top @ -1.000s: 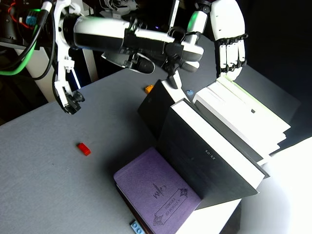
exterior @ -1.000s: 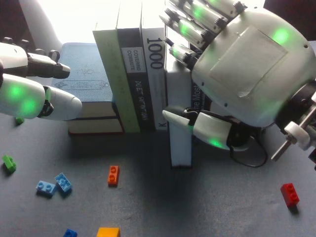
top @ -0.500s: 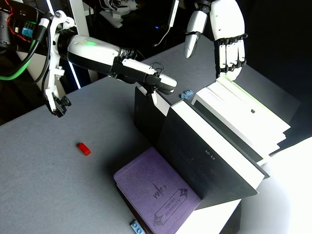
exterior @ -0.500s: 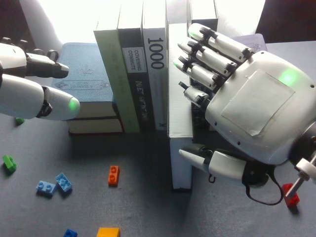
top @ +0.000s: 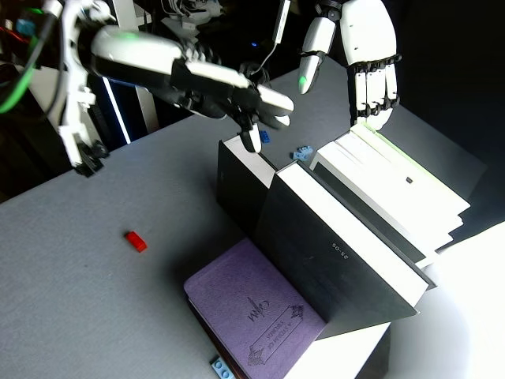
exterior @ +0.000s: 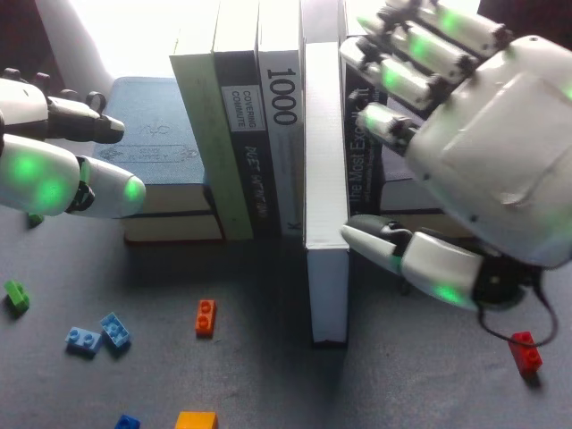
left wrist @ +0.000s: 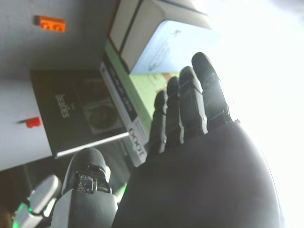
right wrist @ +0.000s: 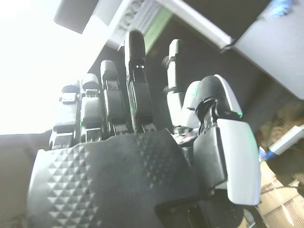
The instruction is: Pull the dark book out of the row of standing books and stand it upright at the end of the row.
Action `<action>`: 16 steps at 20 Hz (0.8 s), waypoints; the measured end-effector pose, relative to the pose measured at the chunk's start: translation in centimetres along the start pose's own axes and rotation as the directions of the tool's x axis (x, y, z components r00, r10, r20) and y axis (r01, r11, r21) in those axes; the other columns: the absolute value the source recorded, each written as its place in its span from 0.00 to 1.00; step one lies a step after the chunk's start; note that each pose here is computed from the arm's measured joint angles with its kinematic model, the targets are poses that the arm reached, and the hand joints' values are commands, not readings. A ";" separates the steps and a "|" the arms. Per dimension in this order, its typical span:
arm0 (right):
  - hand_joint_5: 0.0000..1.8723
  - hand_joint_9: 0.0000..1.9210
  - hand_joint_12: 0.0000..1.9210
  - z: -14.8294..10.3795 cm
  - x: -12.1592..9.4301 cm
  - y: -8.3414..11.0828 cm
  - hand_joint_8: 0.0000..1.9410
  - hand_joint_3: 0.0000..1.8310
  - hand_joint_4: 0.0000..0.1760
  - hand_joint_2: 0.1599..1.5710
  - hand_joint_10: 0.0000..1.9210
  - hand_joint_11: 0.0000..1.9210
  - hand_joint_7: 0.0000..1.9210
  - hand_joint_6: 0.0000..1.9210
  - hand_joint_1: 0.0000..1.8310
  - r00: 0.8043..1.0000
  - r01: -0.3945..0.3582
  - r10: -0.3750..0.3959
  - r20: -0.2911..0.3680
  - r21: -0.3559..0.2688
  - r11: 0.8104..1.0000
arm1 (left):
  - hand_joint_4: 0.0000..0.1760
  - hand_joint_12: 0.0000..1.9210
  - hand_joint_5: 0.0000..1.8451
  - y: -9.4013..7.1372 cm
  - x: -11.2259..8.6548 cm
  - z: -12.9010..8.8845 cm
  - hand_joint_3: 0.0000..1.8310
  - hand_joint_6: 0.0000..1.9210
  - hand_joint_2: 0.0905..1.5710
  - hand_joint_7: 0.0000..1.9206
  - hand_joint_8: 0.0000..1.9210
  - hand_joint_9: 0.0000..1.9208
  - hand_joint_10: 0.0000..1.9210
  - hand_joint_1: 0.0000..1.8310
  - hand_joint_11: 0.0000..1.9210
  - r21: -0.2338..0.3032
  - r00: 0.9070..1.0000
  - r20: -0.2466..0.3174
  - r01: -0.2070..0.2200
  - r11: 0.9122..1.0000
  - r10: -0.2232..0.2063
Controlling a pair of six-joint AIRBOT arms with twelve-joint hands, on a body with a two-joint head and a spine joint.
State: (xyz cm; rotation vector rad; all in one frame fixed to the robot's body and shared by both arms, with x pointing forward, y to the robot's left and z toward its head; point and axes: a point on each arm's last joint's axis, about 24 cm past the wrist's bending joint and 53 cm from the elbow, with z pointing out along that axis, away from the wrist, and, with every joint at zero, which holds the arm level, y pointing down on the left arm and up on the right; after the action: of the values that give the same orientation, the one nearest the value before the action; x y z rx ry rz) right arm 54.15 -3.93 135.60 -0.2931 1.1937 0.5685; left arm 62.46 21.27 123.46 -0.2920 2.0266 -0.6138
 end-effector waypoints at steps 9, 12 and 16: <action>0.28 0.19 0.91 -4.2 2.7 -3.5 0.26 0.00 0.00 0.73 0.62 0.00 0.38 0.42 0.04 0.937 -0.269 0.272 -0.219 0.044 0.962 | 0.00 0.44 0.30 0.0 0.0 0.0 0.00 0.00 0.80 0.42 0.01 0.45 0.02 0.03 0.26 0.001 1.000 0.000 0.002 1.000 -0.002; 0.35 0.29 1.00 -5.2 4.0 -4.1 0.76 0.00 0.00 0.75 0.96 0.14 0.39 0.73 0.04 0.908 -0.300 0.310 -0.280 0.080 0.951 | 0.00 0.60 0.53 0.0 0.0 0.0 0.00 0.01 0.82 0.57 0.03 0.52 0.08 0.05 0.26 0.001 1.000 0.000 0.003 1.000 -0.003; 0.48 0.46 1.00 -5.3 4.5 -4.2 0.94 0.00 0.00 0.76 1.00 0.28 0.51 0.94 0.02 0.897 -0.318 0.333 -0.292 0.097 0.943 | 0.00 0.73 0.53 0.0 0.0 0.0 0.00 0.22 0.83 0.51 0.40 0.42 0.60 0.06 0.30 0.001 1.000 0.001 0.002 1.000 -0.002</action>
State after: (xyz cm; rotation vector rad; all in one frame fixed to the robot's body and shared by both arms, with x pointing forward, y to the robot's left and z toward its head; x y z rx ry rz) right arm 53.42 -8.92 129.19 -0.1414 1.5703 0.8065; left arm 62.47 21.27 123.47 -0.2939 2.0258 -0.6155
